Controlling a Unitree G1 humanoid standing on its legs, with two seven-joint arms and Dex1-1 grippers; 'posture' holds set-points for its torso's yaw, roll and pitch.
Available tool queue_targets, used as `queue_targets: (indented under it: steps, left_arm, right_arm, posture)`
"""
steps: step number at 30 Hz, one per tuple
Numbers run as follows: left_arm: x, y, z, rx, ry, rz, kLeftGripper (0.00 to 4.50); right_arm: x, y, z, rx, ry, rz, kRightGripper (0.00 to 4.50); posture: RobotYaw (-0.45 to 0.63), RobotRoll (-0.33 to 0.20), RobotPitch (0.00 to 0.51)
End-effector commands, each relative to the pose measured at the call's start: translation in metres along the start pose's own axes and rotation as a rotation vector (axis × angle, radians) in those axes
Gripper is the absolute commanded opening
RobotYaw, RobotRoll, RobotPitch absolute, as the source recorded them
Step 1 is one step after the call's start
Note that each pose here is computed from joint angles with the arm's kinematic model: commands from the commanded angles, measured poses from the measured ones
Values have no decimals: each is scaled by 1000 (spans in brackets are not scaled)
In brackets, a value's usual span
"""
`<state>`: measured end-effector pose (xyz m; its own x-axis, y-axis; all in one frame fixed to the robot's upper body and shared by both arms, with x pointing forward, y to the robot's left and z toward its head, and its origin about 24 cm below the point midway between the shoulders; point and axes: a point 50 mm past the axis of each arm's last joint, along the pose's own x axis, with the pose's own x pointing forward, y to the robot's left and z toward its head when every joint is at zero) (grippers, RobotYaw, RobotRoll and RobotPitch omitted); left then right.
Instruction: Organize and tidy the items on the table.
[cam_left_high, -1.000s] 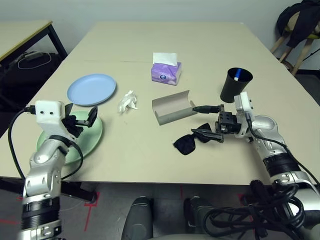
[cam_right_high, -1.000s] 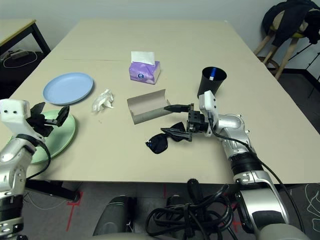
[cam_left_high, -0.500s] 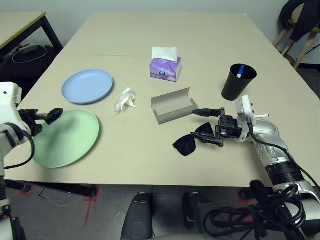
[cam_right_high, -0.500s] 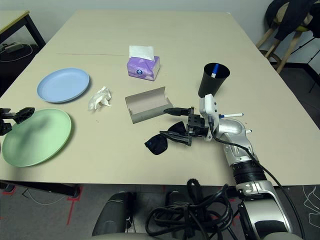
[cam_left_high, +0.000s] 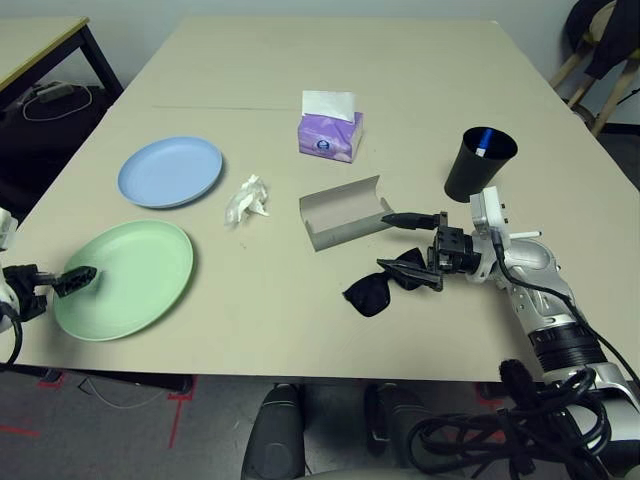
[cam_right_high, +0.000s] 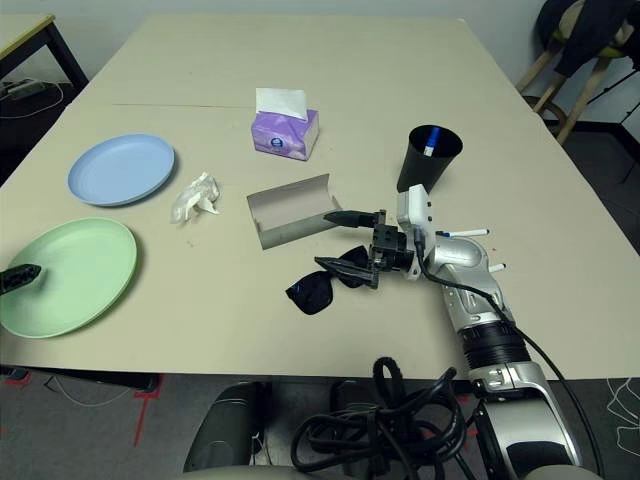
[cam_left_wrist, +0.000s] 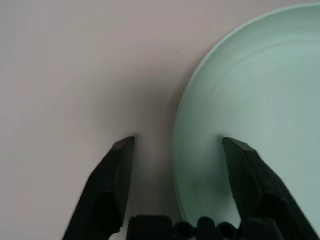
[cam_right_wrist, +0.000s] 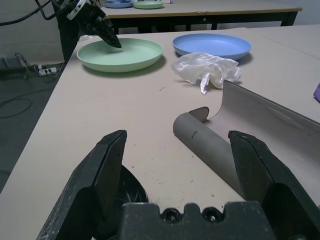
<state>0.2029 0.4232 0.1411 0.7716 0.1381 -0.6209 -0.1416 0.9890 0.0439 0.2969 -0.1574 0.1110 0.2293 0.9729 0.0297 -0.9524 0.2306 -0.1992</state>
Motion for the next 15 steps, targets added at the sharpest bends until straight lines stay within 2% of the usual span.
queue_targets:
  steps: [1, 4, 5, 7, 15]
  left_arm:
    - [-2, 7, -15, -45, 66, 6, 2294]
    - [-2, 8, -22, -68, 88, 3, 1188]
    - [-2, 8, -22, -80, 82, 2, 691]
    - [-3, 9, -20, -97, 69, 1, 47]
    - [-10, 5, -7, -127, -20, 4, 15]
  right_arm:
    - [0, 3, 2, -6, -4, 6, 4500]
    - [0, 2, 3, -12, -4, 1, 4500]
    - [0, 2, 3, -12, -4, -1, 4500]
    - [0, 2, 3, -13, -3, -2, 4500]
    - [2, 3, 3, -16, -5, -8, 4500]
  posture:
    - [158, 0, 122]
    - [154, 0, 122]
    - [153, 0, 122]
    - [153, 0, 121]
    - [156, 0, 117]
